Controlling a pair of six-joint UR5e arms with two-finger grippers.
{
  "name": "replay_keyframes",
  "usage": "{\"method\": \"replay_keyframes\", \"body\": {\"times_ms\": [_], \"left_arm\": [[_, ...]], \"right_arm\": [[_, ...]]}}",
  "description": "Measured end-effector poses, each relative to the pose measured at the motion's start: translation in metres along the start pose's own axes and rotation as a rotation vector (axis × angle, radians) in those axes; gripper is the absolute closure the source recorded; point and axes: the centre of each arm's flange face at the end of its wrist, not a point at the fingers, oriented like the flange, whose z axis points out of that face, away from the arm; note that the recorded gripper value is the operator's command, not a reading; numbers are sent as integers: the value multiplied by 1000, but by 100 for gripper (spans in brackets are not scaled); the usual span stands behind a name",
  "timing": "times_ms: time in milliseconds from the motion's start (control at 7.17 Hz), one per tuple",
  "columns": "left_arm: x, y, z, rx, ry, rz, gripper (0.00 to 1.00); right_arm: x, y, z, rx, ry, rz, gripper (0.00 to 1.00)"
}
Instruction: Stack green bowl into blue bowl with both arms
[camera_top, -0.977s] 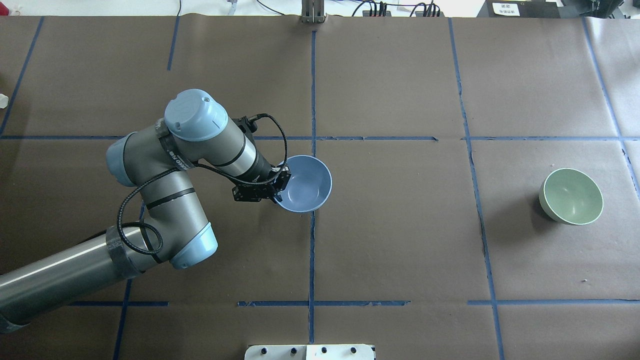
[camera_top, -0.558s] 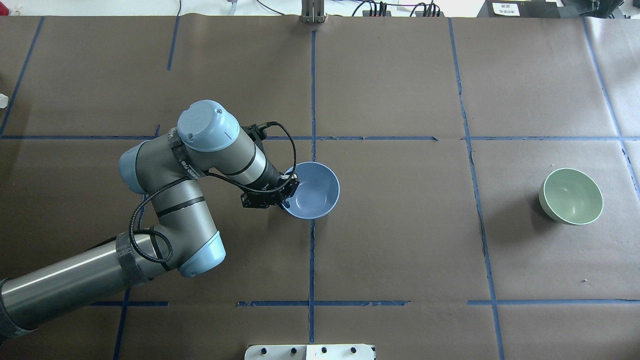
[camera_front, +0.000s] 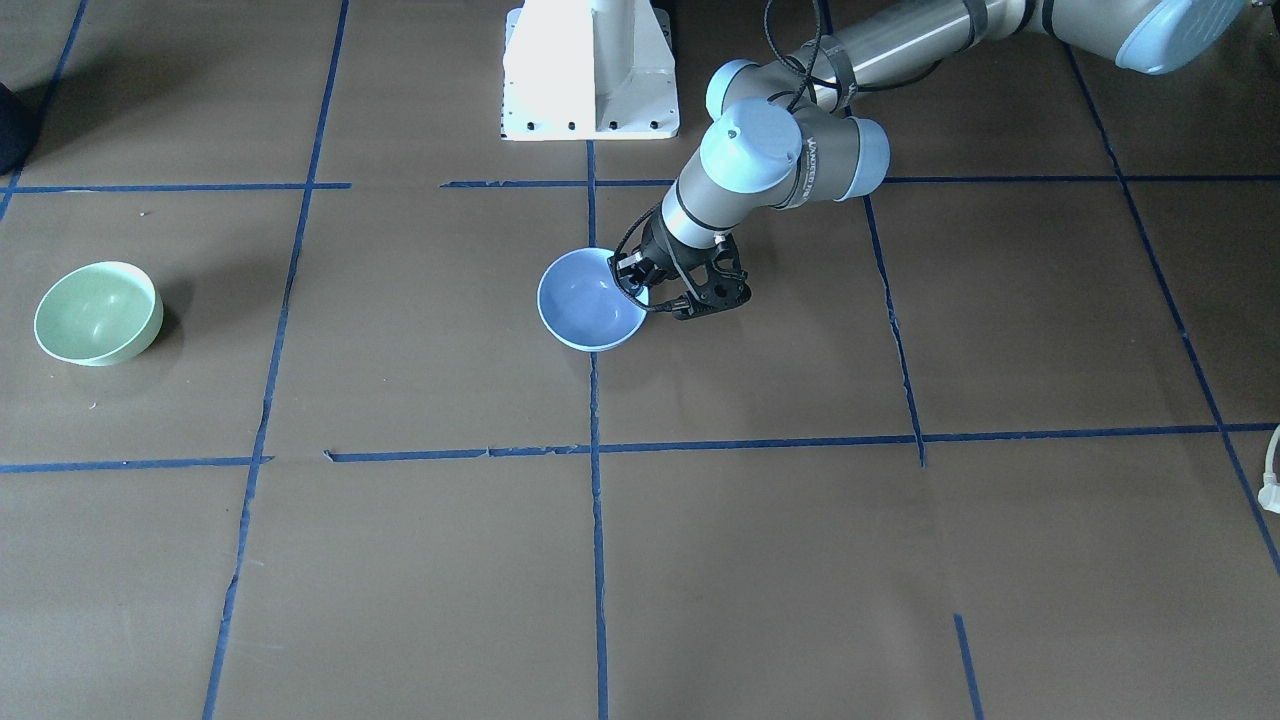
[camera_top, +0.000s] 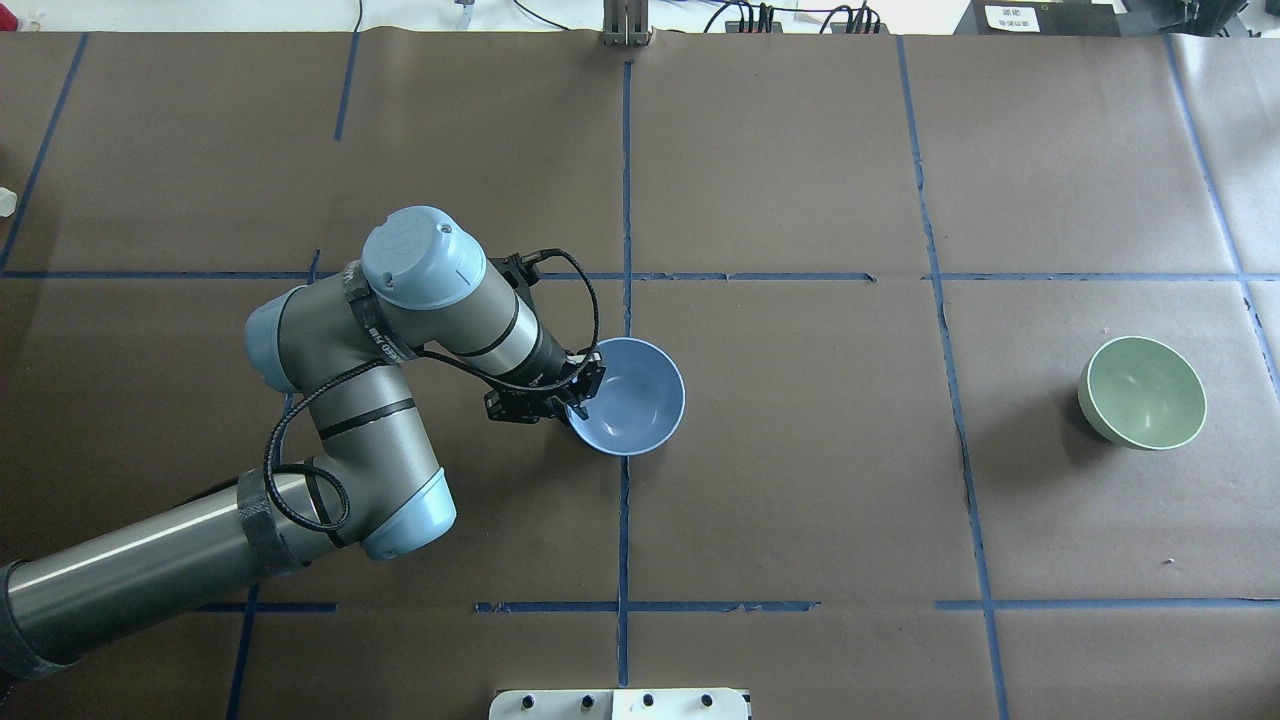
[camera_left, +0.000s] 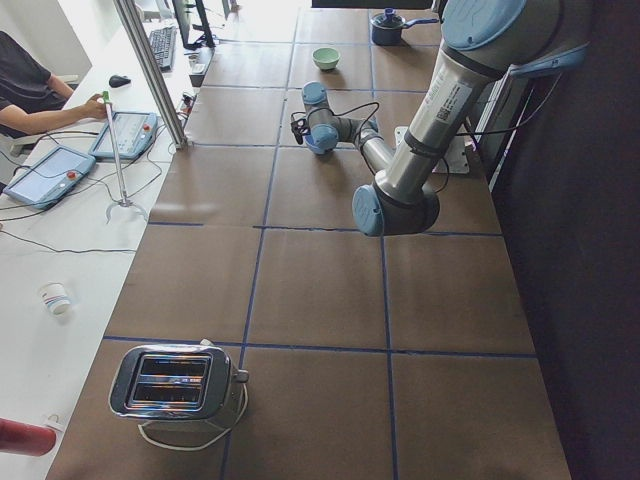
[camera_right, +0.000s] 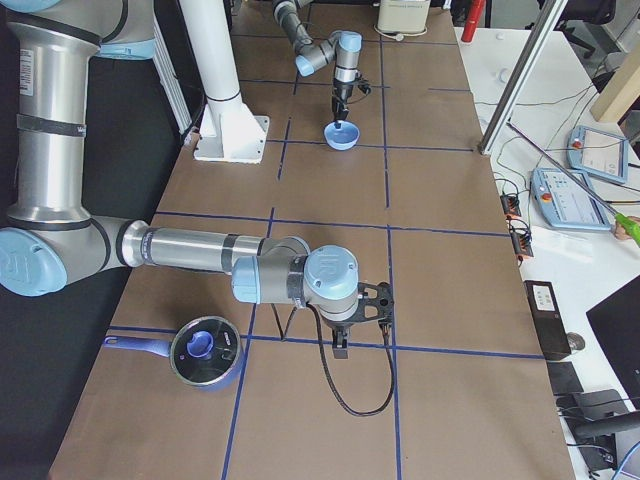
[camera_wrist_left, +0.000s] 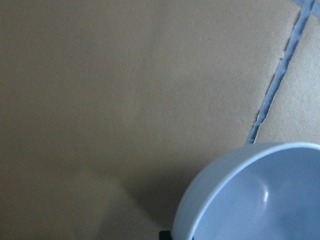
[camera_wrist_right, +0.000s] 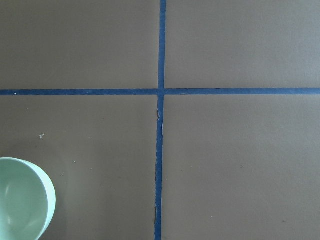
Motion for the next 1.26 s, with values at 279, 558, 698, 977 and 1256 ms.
{"method": "replay_keyframes", "body": {"times_ms": [279,558,698,977,1256], "left_arm": [[-1,-9,-16,9,10,-6,0],[-11,-21,-54,27,-12,-19,0],[-23,-21,-77,42,-51,22,0],[-59,-19,-124,109,-120,125,0],[-105,-38,-150,168,-159,95,0]], "right_arm": [[0,0,0,-1,0,-2,0],[-7,-2,5,-7,0,-7,0],[-16,-3,13,-9,-2,-8,0],[-49,0,38,28,-24,22,0],[-96,11,71,44,-81,60,0]]}}
